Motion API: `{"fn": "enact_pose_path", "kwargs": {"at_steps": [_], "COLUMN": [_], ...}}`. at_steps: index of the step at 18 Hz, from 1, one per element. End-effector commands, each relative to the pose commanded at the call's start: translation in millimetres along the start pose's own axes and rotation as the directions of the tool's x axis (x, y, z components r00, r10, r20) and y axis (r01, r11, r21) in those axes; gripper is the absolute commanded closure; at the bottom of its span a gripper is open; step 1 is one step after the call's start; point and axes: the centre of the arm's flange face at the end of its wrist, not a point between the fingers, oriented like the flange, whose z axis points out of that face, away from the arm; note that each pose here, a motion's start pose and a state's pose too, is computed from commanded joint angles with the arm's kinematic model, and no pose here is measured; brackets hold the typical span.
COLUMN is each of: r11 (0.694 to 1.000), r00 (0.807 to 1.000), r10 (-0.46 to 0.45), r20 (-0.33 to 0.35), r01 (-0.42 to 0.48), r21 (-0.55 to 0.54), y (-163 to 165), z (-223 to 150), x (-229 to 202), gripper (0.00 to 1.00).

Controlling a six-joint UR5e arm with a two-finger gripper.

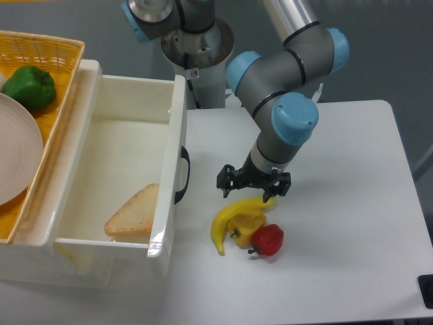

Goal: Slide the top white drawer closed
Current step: 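Move the gripper against the drawer front beside its black handle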

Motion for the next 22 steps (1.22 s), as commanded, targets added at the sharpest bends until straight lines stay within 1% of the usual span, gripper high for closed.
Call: {"fn": "enact_pose_path", "kwargs": {"at_steps": [6, 14, 22], "r11": [0.999, 0.998, 0.998], "r00": [0.999, 0.998, 0.998], "r10": [0.040, 0.059, 0.061], "r20": [-0.006, -0.014, -0.016], "r01": [-0.040, -0.059, -0.062], "r21": [-0.016, -0.033, -0.023], "y": [-5.3, -7.3, -8.8], "z": [9.2, 19.5, 14.6], "x": [25.0, 37.2, 50.4], "gripper": [0.00, 0.00, 0.00]}}
